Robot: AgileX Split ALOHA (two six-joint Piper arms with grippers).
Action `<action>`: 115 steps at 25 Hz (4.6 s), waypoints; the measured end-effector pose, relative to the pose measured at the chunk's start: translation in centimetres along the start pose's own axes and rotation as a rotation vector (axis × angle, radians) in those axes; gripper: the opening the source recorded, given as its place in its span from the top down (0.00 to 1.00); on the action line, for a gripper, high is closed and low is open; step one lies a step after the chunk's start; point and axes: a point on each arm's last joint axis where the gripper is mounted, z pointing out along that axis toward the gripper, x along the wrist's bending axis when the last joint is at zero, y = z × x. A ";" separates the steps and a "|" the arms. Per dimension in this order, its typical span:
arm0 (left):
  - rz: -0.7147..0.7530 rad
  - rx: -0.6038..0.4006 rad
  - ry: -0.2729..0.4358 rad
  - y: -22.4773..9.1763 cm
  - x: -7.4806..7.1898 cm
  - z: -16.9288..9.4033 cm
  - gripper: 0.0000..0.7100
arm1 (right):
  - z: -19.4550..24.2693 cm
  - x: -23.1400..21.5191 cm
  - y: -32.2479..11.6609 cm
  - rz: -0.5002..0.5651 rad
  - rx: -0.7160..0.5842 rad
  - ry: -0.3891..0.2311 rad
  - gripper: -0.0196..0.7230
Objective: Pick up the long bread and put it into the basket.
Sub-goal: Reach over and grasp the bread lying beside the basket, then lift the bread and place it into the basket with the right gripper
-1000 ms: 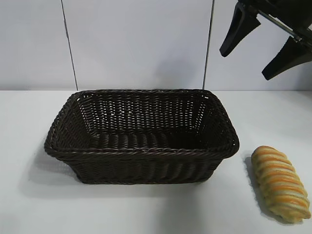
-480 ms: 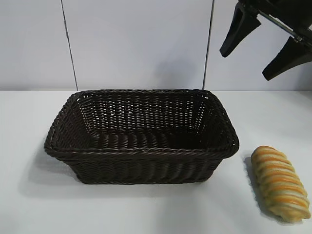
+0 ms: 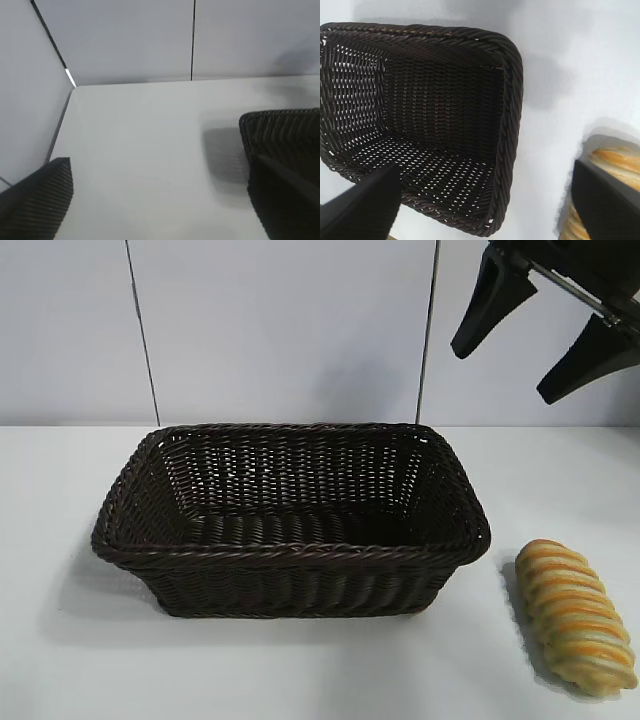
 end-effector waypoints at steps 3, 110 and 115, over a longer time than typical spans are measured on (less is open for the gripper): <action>-0.007 0.034 -0.003 -2.6 -0.3 1.3 0.03 | -0.4 0.2 0.0 -0.012 -0.010 -0.001 0.08; -0.071 0.032 -0.036 -7.2 -1.2 5.6 0.03 | 5.6 -3.2 -12.0 0.139 -0.125 -0.341 0.88; -0.071 0.032 -0.036 -7.2 -1.2 5.6 0.03 | 1.7 -1.1 -8.6 0.111 -0.188 -0.321 0.89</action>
